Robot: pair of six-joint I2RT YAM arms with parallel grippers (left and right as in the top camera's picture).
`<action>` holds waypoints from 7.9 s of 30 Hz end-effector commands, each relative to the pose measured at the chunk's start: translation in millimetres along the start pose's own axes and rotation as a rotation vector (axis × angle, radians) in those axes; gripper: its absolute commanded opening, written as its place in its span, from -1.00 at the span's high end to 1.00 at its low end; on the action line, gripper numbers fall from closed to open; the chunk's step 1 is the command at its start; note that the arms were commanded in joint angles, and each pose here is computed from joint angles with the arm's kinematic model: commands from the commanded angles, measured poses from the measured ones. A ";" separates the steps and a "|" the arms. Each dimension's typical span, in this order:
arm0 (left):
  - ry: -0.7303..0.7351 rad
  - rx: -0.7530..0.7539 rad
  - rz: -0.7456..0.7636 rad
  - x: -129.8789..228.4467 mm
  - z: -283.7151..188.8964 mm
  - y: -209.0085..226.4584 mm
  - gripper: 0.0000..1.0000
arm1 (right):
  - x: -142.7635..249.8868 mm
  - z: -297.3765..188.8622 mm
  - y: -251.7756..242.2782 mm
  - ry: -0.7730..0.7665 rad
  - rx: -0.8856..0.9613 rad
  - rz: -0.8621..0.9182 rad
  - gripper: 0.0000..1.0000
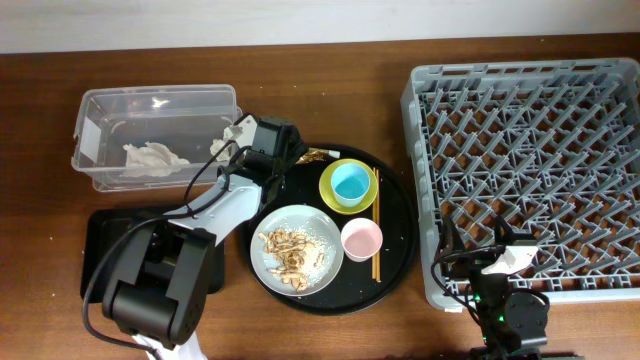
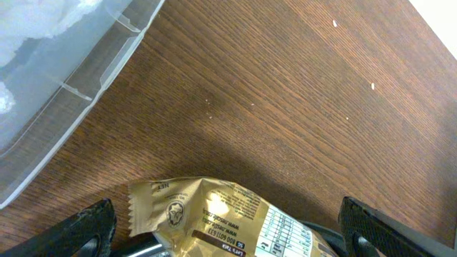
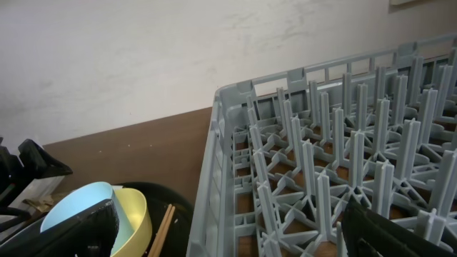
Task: Sort waste into correct bins and load items into the dishwasher rack
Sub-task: 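Grasp the gold wrapper on the round tray with the left gripper, then drop the gold wrapper into the clear bin and retract the left arm, then grasp the pink cup with the right gripper and lift it, then place the pink cup upside down in the dish rack with the right gripper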
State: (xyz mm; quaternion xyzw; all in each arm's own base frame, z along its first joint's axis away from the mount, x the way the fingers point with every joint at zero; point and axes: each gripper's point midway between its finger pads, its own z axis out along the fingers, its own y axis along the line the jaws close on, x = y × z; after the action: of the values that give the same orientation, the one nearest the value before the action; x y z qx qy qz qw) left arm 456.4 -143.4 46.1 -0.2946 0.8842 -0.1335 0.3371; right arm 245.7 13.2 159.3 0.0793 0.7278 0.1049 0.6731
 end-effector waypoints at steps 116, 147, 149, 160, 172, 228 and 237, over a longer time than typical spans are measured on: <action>0.060 -0.228 -0.150 -84.4 -253.5 170.8 -0.99 | 2.4 0.2 -3.9 0.001 0.016 0.001 -0.97; 0.060 -0.228 -0.150 -84.4 -253.5 170.8 -0.99 | -94.3 16.9 127.9 0.683 -0.286 0.040 -0.96; 0.060 -0.228 -0.150 -84.4 -253.5 170.8 -0.99 | -67.7 17.2 147.9 0.816 -0.233 -0.112 -0.96; 0.060 -0.228 -0.150 -84.4 -253.5 170.8 -0.99 | 93.3 2.7 205.5 1.287 -0.214 -0.347 -0.97; 0.060 -0.228 -0.150 -84.4 -253.5 170.8 -0.99 | 137.2 0.1 209.9 1.425 -0.225 -0.333 -0.66; 0.060 -0.228 -0.150 -84.4 -253.5 170.8 -0.99 | -70.9 188.6 -83.7 0.620 -0.743 0.665 0.92; 0.060 -0.228 -0.150 -84.4 -253.5 170.8 -0.99 | -32.3 178.1 -89.9 0.776 -0.621 0.710 0.92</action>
State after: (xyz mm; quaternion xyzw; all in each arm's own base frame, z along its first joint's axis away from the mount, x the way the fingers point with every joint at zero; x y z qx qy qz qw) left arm 263.2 51.4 199.8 -0.3969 0.8781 -0.0698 0.2578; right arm 434.1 -72.8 167.9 0.0585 0.7783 0.5534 0.2907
